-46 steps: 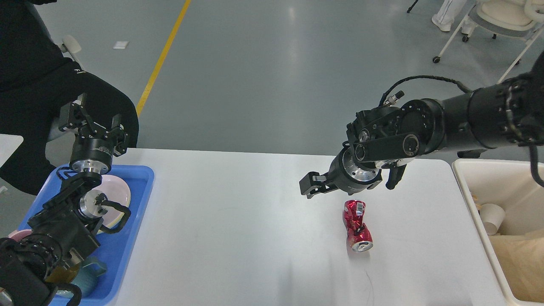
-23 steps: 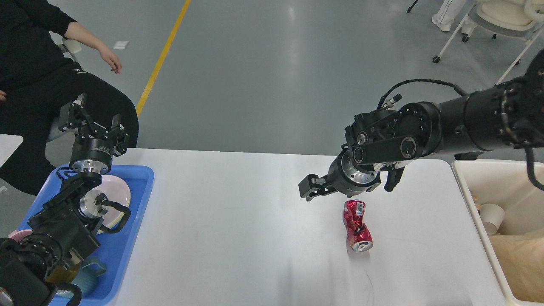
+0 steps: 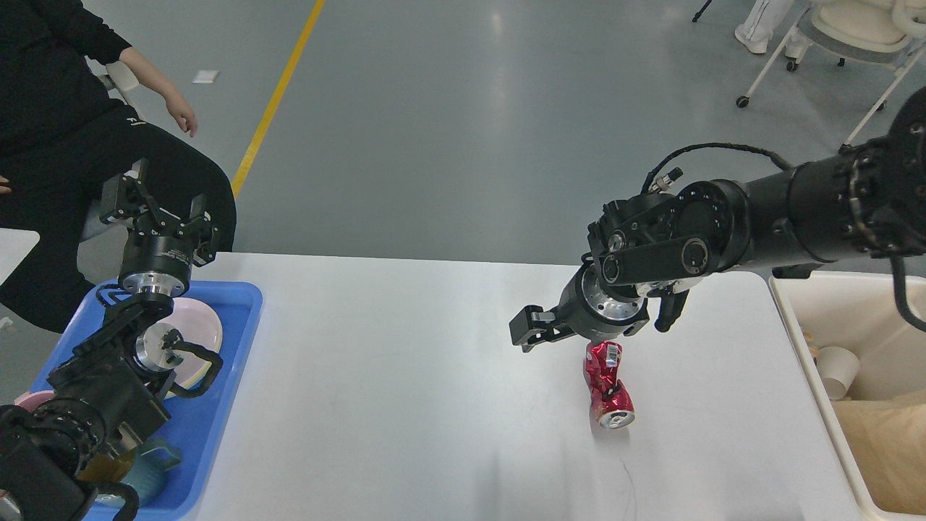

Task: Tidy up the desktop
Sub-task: 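Position the open right gripper above the crumpled red can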

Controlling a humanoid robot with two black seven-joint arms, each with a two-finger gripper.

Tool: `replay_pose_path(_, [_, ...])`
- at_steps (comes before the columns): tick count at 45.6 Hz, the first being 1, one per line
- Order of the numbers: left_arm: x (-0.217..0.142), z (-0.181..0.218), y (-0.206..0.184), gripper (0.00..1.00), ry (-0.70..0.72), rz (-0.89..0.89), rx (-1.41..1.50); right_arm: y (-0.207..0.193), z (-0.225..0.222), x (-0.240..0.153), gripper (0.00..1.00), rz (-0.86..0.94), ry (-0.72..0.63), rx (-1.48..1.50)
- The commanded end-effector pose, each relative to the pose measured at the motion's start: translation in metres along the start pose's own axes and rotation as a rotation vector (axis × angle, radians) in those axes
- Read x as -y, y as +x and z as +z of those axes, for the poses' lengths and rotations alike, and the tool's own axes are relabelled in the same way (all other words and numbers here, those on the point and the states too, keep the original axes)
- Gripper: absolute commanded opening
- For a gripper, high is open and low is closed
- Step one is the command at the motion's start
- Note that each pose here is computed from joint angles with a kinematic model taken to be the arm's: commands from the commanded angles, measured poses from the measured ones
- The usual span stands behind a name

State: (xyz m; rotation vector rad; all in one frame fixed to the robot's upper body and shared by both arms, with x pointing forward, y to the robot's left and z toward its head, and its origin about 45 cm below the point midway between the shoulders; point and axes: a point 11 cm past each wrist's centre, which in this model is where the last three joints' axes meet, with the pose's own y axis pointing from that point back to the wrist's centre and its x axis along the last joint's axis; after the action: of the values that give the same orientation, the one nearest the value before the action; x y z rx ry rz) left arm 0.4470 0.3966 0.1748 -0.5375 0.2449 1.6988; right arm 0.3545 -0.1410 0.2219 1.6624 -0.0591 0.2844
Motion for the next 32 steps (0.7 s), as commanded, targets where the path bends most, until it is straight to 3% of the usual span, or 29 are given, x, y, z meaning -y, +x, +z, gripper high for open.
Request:
replay_pose_path(1, [-0.0001,-0.0001,0.0002,0.96,0.000,0.001,0.000,0.0000,0.0005,0.0000,1.00,0.000,-0.001,0.000])
replay_pose_path(32, [-0.0001,-0.0001,0.0002,0.96,0.000,0.001,0.000,-0.0046,-0.0010,-0.0017,1.00,-0.059,0.001,-0.010])
